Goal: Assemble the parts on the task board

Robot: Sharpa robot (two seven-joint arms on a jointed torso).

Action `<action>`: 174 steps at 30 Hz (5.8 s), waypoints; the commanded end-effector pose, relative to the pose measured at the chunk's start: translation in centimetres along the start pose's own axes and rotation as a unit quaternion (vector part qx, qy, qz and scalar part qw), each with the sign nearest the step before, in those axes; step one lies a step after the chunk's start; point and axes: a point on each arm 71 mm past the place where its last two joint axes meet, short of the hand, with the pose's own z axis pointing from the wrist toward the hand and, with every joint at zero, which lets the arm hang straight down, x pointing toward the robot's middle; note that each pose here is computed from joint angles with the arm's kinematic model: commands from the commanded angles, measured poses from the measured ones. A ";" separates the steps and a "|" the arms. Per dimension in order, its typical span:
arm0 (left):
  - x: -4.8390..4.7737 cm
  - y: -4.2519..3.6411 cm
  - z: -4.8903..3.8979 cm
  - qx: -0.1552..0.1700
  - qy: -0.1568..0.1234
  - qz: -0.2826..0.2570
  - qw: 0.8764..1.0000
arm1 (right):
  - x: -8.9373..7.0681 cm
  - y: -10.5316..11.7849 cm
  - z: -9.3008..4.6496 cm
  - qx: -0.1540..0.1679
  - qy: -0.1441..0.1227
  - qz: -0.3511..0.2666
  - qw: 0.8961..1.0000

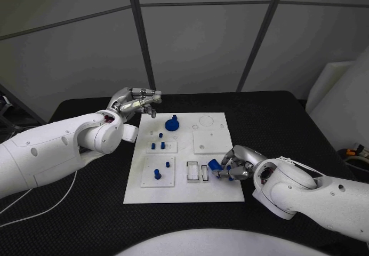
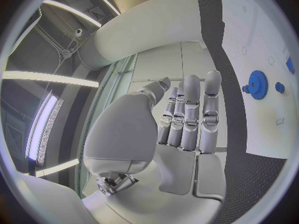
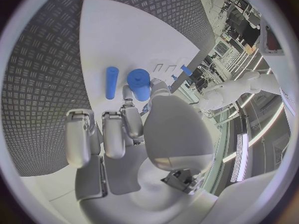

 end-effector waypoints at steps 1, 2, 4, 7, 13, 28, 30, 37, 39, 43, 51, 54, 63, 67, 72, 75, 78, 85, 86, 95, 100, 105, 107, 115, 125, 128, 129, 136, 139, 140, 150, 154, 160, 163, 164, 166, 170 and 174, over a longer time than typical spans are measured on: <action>0.12 -0.13 0.08 0.005 0.003 -0.002 1.000 | -0.7 0.9 -0.5 -0.029 -0.049 0.050 0.997; 0.14 -0.13 0.08 0.005 0.004 -0.003 1.000 | -0.8 1.0 -0.6 -0.033 -0.053 0.056 0.997; 0.17 -0.13 0.09 0.005 0.004 -0.003 1.000 | -0.8 1.3 -0.7 -0.042 -0.057 0.064 0.995; 0.18 -0.13 0.09 0.005 0.004 -0.003 1.000 | -0.6 2.0 -0.6 -0.052 -0.052 0.072 0.995; 0.35 -0.08 0.19 0.004 0.005 -0.007 1.000 | 0.6 3.2 0.3 -0.055 -0.015 0.071 0.996; 0.53 -0.07 0.25 0.002 0.006 -0.012 1.000 | 2.2 4.8 1.4 -0.058 0.036 0.059 0.996; 0.53 -0.07 0.24 0.002 0.007 -0.012 1.000 | 2.3 4.9 1.4 -0.057 0.039 0.057 0.996; 0.47 -0.07 0.21 0.002 0.006 -0.012 1.000 | 2.5 4.8 1.5 -0.053 0.052 0.049 0.996; 0.47 -0.07 0.21 0.002 0.006 -0.012 1.000 | 2.5 4.8 1.5 -0.051 0.055 0.047 0.996; 0.45 -0.07 0.22 0.001 0.007 -0.012 1.000 | 2.6 4.8 1.5 -0.048 0.058 0.045 0.996; 0.44 -0.06 0.22 0.001 0.007 -0.012 1.000 | 2.6 4.8 1.7 -0.044 0.058 0.043 0.996; 0.42 -0.05 0.23 0.001 0.006 -0.012 1.000 | 2.6 4.8 1.7 -0.043 0.055 0.042 0.997; 0.36 -0.04 0.23 0.001 0.005 -0.012 1.000 | 2.5 4.8 1.7 -0.045 0.048 0.037 0.997; 0.32 -0.04 0.23 0.001 0.005 -0.012 1.000 | 2.4 4.8 1.6 -0.052 0.042 0.032 0.997; 0.32 -0.03 0.23 0.001 0.005 -0.012 1.000 | 2.2 4.6 1.5 -0.051 0.034 0.027 0.998; 0.33 -0.02 0.23 0.001 0.005 -0.012 1.000 | 2.0 4.5 1.5 -0.049 0.027 0.022 0.998; 0.30 -0.02 0.23 0.000 0.005 -0.012 1.000 | 2.0 4.4 1.5 -0.047 0.023 0.019 0.998; 0.23 -0.01 0.21 0.000 0.004 -0.011 1.000 | 1.8 4.4 1.5 -0.050 0.017 0.018 0.998; 0.23 -0.01 0.21 0.000 0.004 -0.011 1.000 | 1.8 4.4 1.5 -0.051 0.016 0.019 0.998; 0.16 -0.03 0.15 0.000 0.003 -0.011 1.000 | 0.8 3.9 0.5 -0.093 -0.010 0.052 0.994; 0.03 -0.04 0.09 0.000 0.002 -0.010 1.000 | -0.3 2.1 -0.5 -0.098 -0.012 0.055 0.994; -0.01 -0.05 0.05 0.001 0.001 -0.010 1.000 | -1.4 -0.3 -1.4 -0.075 -0.010 0.039 0.996; 0.00 -0.06 0.03 0.001 0.001 -0.010 1.000 | -1.7 -1.1 -1.7 -0.065 -0.010 0.028 0.997; 0.18 0.08 -0.06 0.001 0.004 -0.012 1.000 | -2.5 -3.3 -2.0 -0.017 -0.017 -0.045 0.999; 0.20 0.31 -0.18 -0.001 0.006 -0.013 1.000 | -2.4 -3.8 -1.6 0.009 -0.017 -0.093 0.995; 0.24 0.34 -0.18 -0.001 0.006 -0.013 1.000 | -2.2 -3.7 -1.3 0.010 -0.015 -0.096 0.995; 0.25 0.34 -0.19 -0.001 0.007 -0.013 1.000 | -2.2 -3.6 -1.2 0.010 -0.015 -0.097 0.995; 0.17 0.38 -0.20 -0.001 0.006 -0.013 1.000 | -1.7 -3.3 -0.4 0.009 -0.007 -0.097 0.995; 0.13 0.38 -0.20 -0.001 0.006 -0.013 1.000 | -1.5 -3.1 -0.2 0.006 -0.001 -0.097 0.995; 0.14 0.38 -0.20 -0.001 0.006 -0.013 1.000 | -1.4 -3.0 -0.1 0.006 0.001 -0.098 0.995; 0.14 0.39 -0.21 -0.002 0.006 -0.013 1.000 | -0.4 -2.9 0.4 0.017 0.037 -0.141 0.989; 0.11 0.40 -0.21 -0.002 0.006 -0.013 1.000 | -0.1 -2.9 0.5 0.029 0.044 -0.175 0.983; 0.08 0.40 -0.22 -0.002 0.006 -0.013 1.000 | 0.3 -2.6 0.8 0.034 0.040 -0.216 0.975; 0.08 0.41 -0.22 -0.002 0.006 -0.013 1.000 | 0.4 -2.4 0.9 0.035 0.037 -0.230 0.972; 0.08 0.41 -0.22 -0.002 0.006 -0.013 1.000 | 0.4 -2.4 0.9 0.036 0.035 -0.233 0.971; 0.08 0.41 -0.22 -0.002 0.006 -0.013 1.000 | 0.5 -2.3 0.9 0.035 0.032 -0.238 0.970; 0.05 0.41 -0.24 -0.002 0.006 -0.013 1.000 | 0.4 -2.1 0.9 0.034 0.023 -0.236 0.971; 0.03 0.43 -0.24 -0.003 0.006 -0.013 1.000 | 0.4 -2.1 0.6 0.035 0.019 -0.218 0.975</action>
